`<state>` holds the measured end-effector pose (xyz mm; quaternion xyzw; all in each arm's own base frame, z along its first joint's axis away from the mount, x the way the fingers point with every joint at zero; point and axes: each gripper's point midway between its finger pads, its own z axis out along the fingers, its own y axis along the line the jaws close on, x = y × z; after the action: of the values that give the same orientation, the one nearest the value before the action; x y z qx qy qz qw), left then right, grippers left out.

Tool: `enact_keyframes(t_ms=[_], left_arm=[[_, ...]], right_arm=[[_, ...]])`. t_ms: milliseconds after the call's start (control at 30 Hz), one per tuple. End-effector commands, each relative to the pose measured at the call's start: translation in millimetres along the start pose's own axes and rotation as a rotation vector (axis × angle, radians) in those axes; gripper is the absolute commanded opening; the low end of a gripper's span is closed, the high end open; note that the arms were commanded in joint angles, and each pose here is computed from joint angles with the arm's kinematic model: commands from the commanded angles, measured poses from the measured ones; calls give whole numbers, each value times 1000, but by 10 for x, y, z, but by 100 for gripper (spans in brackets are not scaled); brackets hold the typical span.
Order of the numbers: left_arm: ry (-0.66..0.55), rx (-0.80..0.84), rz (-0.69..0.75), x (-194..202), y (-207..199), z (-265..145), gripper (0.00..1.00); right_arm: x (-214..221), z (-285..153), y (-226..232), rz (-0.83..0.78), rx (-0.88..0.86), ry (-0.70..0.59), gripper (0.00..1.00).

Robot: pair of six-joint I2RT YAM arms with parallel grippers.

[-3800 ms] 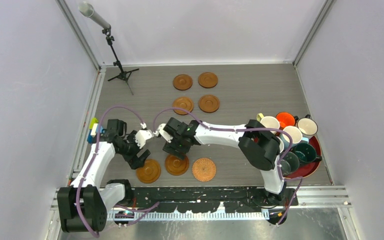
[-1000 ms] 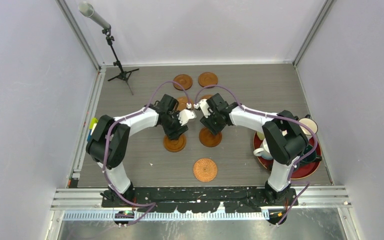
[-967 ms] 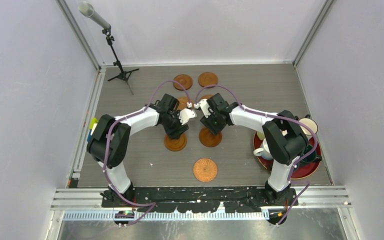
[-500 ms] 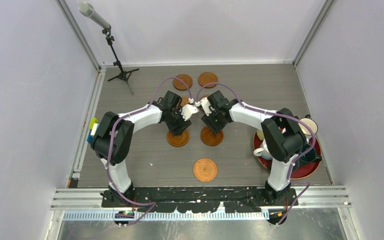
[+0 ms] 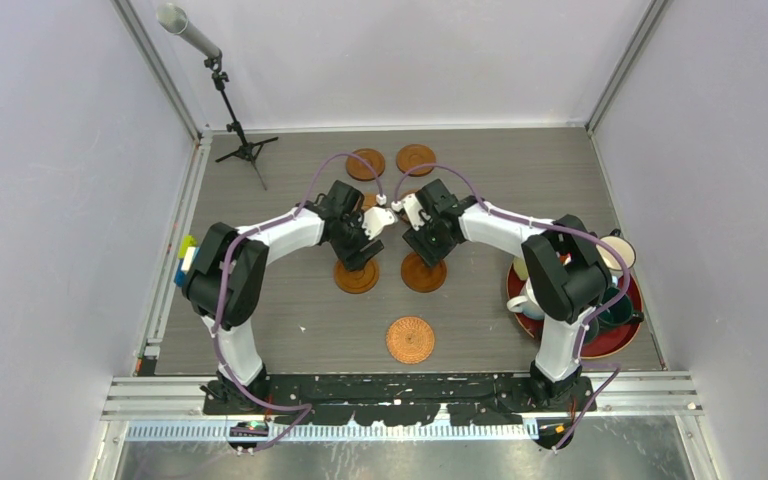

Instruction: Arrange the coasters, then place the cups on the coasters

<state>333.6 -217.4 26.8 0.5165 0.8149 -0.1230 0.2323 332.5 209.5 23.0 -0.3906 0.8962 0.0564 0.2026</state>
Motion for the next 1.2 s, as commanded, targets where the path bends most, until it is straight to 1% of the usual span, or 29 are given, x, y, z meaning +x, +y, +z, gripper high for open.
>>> enact_keyframes(t_ms=[0,167,267,367,500,633,733,833,933,1033,1167], left_arm=[[-112,-37,10,-307,58,-197,68],[-169,-35,-9,-472,-4,-466,72],[-211,-5,-18,-553,-121,-673,77],[-244,29,4,-601,-321,-863,82],[-221,86,77,-560,-712,-913,86],[-179,138,161,-511,-1109,-804,86],[-126,184,233,-454,-1422,-644,86],[-89,192,299,-423,-1629,-460,85],[-57,187,365,-398,-1805,-281,85],[-36,209,394,-384,-1984,-150,84],[-11,205,416,-354,-2068,-6,82]], right_arm=[[-91,-153,10,23,-22,-33,58],[-275,-437,42,1,-45,-107,61],[-319,-661,102,-6,-71,-141,64],[-331,-936,177,-12,-97,-185,68],[-271,-1204,212,3,-96,-226,73],[-155,-1377,168,47,-89,-231,74],[-38,-1465,110,99,-95,-221,74],[63,-1523,4,156,-82,-217,74],[159,-1573,-113,202,-57,-215,74],[253,-1581,-176,225,-43,-195,74],[327,-1562,-227,241,-31,-181,74]])
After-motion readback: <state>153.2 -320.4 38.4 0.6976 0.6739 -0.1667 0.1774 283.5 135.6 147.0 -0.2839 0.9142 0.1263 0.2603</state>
